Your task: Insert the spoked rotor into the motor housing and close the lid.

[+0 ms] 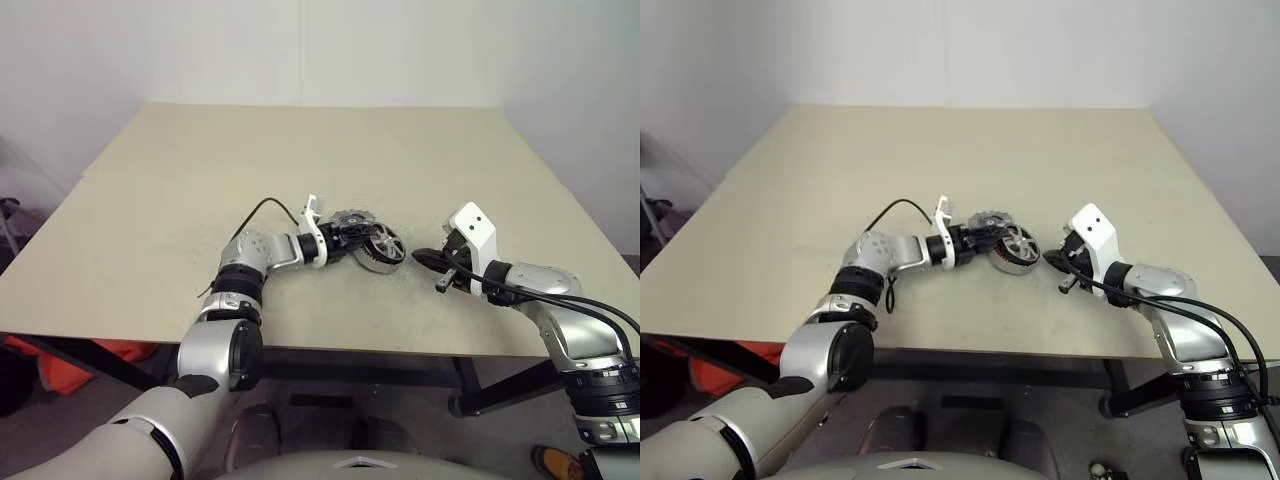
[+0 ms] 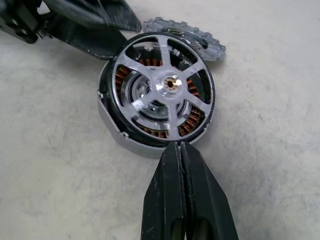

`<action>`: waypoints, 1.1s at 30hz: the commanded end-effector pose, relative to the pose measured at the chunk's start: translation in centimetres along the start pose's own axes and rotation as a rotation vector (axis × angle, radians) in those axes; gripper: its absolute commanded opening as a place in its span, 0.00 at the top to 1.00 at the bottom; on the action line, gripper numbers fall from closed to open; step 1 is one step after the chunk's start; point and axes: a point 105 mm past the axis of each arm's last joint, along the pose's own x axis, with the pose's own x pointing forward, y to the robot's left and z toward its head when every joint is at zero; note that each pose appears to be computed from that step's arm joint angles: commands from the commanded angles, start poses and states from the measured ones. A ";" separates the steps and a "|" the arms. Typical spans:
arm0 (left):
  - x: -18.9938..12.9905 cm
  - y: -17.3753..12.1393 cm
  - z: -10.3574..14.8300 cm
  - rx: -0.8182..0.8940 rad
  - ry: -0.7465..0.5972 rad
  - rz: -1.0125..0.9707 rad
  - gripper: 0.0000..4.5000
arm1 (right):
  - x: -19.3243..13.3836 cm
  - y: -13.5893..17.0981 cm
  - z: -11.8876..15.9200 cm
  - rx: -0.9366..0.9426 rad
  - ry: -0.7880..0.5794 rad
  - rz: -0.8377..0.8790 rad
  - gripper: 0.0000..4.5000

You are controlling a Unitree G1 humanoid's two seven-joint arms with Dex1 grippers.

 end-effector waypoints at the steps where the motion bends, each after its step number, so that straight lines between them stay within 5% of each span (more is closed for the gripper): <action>1: 0.0 1.1 0.4 0.107 -0.024 0.092 0.55 | 0.1 -0.2 1.5 -0.044 -0.048 -0.003 1.00; 20: -1.9 2.2 2.7 0.505 -0.191 0.190 0.55 | 0.8 0.1 1.8 -0.051 -0.056 0.024 1.00; 27: -1.7 -0.2 1.8 0.300 -0.183 -0.009 0.55 | 1.0 0.1 1.8 -0.055 -0.056 0.029 1.00; 33: -1.8 -0.9 1.5 0.105 -0.162 -0.081 0.19 | 1.1 0.1 1.9 -0.060 -0.055 0.031 1.00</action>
